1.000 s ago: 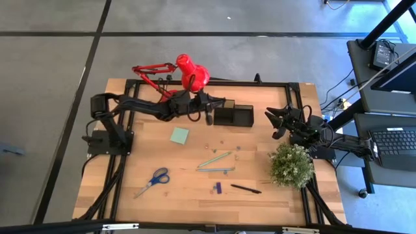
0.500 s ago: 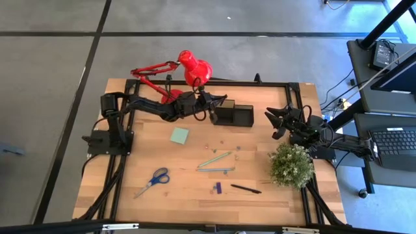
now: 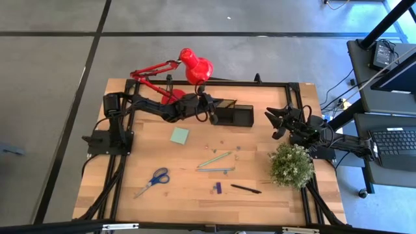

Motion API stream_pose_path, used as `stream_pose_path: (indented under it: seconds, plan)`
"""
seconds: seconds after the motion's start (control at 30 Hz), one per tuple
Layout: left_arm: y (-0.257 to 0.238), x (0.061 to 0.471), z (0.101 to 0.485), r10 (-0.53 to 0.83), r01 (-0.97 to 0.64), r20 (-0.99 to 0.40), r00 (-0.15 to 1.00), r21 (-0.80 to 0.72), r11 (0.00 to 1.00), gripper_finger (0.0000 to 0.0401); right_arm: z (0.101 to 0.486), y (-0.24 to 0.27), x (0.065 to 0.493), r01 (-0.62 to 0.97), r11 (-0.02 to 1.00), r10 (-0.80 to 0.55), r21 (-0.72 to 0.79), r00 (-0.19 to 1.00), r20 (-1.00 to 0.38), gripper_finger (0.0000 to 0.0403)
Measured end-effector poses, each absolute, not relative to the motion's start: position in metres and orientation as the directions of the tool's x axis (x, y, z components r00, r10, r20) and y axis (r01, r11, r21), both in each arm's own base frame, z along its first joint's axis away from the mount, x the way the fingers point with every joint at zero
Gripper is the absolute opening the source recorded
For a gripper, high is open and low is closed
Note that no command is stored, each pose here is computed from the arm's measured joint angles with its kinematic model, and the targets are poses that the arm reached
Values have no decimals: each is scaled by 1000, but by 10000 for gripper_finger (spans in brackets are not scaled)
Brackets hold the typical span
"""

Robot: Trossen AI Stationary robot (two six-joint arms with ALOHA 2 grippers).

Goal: Pick and place office supplies into organizer
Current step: Put the left black pen into the black desk organizer, then adjust the red lamp on the table

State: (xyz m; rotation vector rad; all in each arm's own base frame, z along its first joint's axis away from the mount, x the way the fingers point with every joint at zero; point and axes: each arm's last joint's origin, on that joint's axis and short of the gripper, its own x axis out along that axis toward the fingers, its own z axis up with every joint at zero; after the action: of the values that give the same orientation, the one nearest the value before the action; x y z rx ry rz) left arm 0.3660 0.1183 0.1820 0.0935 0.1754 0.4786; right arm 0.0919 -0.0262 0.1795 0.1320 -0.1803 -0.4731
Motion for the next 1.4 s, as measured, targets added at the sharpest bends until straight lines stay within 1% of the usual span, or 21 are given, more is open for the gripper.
stream_pose_path:
  seconds: [0.17, 0.5, 0.7, 0.77, 0.87, 1.0, 1.17, 1.3, 1.4]
  plan:
    - [118, 365, 179, 464, -448, -177, 868, 124, 885, 2, 179, -26, 92, 440, 882, -463, 168, 875, 141, 126]
    - [118, 365, 179, 463, -442, -175, 869, 149, 885, 3, 179, -26, 92, 440, 882, -463, 168, 875, 141, 126]
    - [106, 363, 197, 436, -410, -152, 887, 176, 895, 4, 179, -26, 92, 442, 882, -464, 165, 876, 132, 126]
    - [100, 360, 202, 421, -388, -199, 885, 184, 903, 3, 178, -26, 92, 443, 882, -464, 163, 877, 124, 126]
    - [90, 351, 204, 392, -345, -326, 861, 194, 918, 4, 177, -26, 92, 444, 881, -464, 163, 879, 114, 126]
    - [78, 332, 205, 352, -288, -529, 772, 202, 936, 4, 173, -26, 93, 450, 880, -464, 153, 882, 80, 126]
    - [74, 309, 196, 329, -346, -728, 601, 134, 929, 4, 173, -26, 93, 448, 878, -465, 167, 883, 73, 126]
    - [79, 297, 177, 331, -408, -823, 462, 135, 903, 4, 173, -26, 93, 448, 878, -465, 170, 883, 73, 126]
    - [86, 290, 161, 387, -470, -849, 361, 193, 861, 4, 173, -26, 93, 448, 878, -465, 170, 882, 73, 126]
